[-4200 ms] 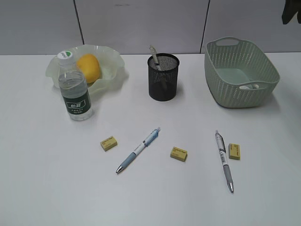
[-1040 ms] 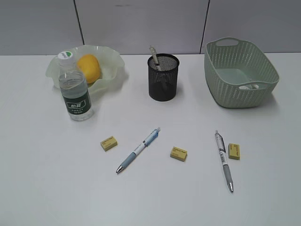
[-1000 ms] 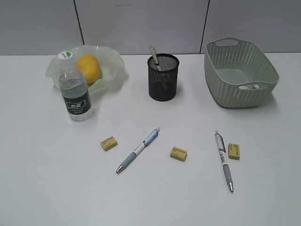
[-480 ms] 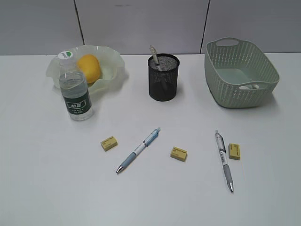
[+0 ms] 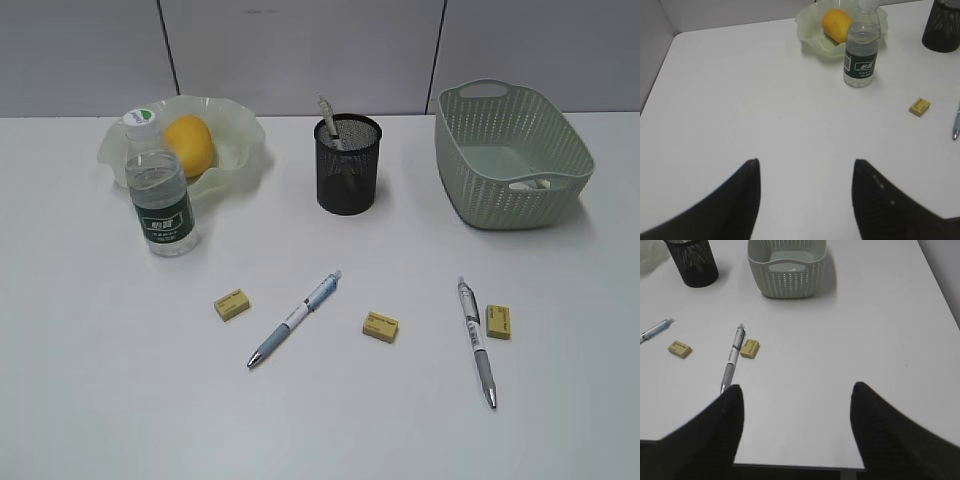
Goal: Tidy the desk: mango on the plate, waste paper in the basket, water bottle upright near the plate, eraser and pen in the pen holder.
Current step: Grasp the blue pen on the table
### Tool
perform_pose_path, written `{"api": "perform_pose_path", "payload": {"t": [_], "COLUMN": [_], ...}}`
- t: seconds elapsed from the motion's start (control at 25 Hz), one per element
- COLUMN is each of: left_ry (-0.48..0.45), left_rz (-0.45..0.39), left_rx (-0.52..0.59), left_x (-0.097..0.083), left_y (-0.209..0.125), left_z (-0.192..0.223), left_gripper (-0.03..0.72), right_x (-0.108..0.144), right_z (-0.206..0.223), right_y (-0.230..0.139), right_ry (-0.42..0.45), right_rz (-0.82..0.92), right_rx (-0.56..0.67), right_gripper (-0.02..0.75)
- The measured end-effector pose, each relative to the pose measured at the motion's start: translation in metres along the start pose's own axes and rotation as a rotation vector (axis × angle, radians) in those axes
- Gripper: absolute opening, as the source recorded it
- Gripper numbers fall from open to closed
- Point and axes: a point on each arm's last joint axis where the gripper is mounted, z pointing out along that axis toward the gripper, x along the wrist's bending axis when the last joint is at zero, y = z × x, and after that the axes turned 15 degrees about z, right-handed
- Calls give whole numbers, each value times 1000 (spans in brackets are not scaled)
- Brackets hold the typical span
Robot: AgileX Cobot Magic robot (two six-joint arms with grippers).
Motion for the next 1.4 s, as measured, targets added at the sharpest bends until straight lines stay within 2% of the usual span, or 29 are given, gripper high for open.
{"api": "perform_pose_path", "payload": {"t": [0.12, 0.4, 0.48, 0.64, 0.76, 0.88, 1.12, 1.4], "left_ry": [0, 0, 0, 0, 0, 0, 2, 2], "left_rz": [0, 0, 0, 0, 0, 0, 1, 1], "left_rx": [0, 0, 0, 0, 0, 0, 0, 0], "left_x": [0, 0, 0, 0, 0, 0, 0, 0], "left_y": [0, 0, 0, 0, 0, 0, 0, 0], "left_z": [0, 0, 0, 0, 0, 0, 0, 0], "left_gripper": [443, 435, 449, 615, 672, 645, 511, 479], "right_x": [0, 0, 0, 0, 0, 0, 0, 0], "right_z": [0, 0, 0, 0, 0, 0, 0, 0], "right_y": [0, 0, 0, 0, 0, 0, 0, 0], "right_ry": [0, 0, 0, 0, 0, 0, 0, 0], "right_rz": [1, 2, 2, 2, 2, 2, 2, 2], "right_rx": [0, -1, -1, -2, -2, -2, -2, -2], "right_gripper": [631, 655, 642, 554, 492, 443, 392, 385]}}
